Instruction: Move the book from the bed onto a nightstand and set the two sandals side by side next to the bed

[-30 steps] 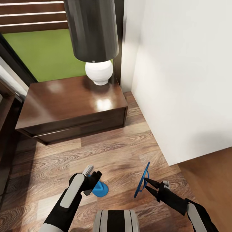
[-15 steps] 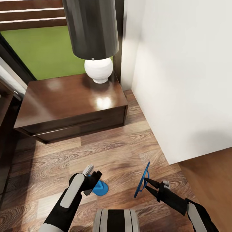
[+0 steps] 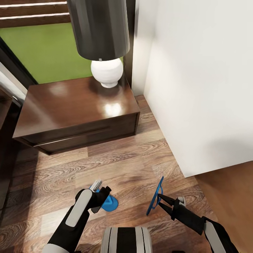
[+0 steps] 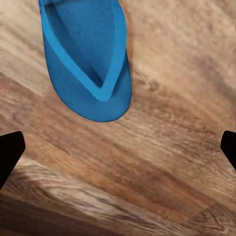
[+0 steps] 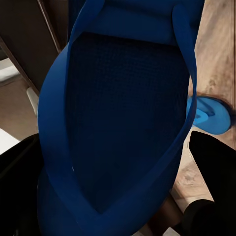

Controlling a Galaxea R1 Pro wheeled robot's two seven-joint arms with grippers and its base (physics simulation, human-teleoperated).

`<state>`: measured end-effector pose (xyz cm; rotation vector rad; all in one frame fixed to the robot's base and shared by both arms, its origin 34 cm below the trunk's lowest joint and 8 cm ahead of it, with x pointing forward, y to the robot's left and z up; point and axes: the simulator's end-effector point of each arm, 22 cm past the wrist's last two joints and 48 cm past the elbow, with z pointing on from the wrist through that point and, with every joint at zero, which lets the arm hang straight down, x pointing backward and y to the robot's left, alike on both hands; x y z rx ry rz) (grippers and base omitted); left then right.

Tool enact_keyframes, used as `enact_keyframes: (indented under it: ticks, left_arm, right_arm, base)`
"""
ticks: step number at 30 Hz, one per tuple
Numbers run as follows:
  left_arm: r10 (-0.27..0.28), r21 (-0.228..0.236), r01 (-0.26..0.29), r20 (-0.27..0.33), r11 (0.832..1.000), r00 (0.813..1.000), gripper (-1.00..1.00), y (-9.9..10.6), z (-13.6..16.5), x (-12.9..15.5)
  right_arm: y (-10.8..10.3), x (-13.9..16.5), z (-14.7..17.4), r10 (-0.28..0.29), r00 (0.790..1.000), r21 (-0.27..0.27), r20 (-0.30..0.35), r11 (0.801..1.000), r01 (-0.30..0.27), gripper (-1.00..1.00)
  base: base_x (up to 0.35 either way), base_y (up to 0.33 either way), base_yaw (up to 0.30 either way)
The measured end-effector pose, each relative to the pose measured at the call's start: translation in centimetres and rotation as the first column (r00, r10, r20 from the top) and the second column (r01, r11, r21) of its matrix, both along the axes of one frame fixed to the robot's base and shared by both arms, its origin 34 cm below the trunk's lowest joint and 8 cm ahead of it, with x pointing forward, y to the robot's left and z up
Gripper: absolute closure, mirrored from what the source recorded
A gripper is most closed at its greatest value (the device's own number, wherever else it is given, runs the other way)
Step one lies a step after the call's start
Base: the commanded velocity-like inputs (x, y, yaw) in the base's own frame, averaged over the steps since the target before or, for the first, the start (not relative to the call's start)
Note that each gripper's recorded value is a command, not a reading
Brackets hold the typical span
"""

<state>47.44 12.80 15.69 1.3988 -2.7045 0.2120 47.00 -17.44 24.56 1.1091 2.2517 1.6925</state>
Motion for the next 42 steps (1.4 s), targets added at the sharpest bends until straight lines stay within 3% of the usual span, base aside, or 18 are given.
enact_keyframes:
  ticks: [23, 32, 38, 42]
  left_arm:
    - [0.0, 0.0, 0.0, -0.094, 1.0, 0.996, -1.0, 0.0, -3.7, -3.3]
    - [0.013, 0.014, -0.012, -0.089, 1.0, 0.996, -1.0, 0.4, -3.8, -3.2]
    - [0.081, 0.067, -0.076, -0.064, 0.995, 0.995, -1.0, 1.6, -4.0, -2.4]
    - [0.094, 0.074, -0.091, -0.037, 0.993, 0.995, -1.0, 1.8, -3.8, -1.0]
  right_arm:
    - [0.1, -2.5, -3.7, -0.001, 0.996, 0.002, -0.094, 1.0, 0.001, 1.0]
    - [0.0, -2.5, -3.7, -0.001, 0.996, 0.002, -0.093, 1.0, 0.002, 1.0]
    - [0.0, -2.4, -3.7, -0.001, 0.996, 0.002, -0.092, 1.0, 0.002, 1.0]
    - [-0.1, -2.4, -3.7, -0.001, 0.996, 0.001, -0.091, 1.0, 0.001, 1.0]
  base:
    - [0.0, 0.0, 0.0]
    - [0.0, 0.0, 0.0]
    - [0.0, 0.0, 0.0]
    - [0.0, 0.0, 0.0]
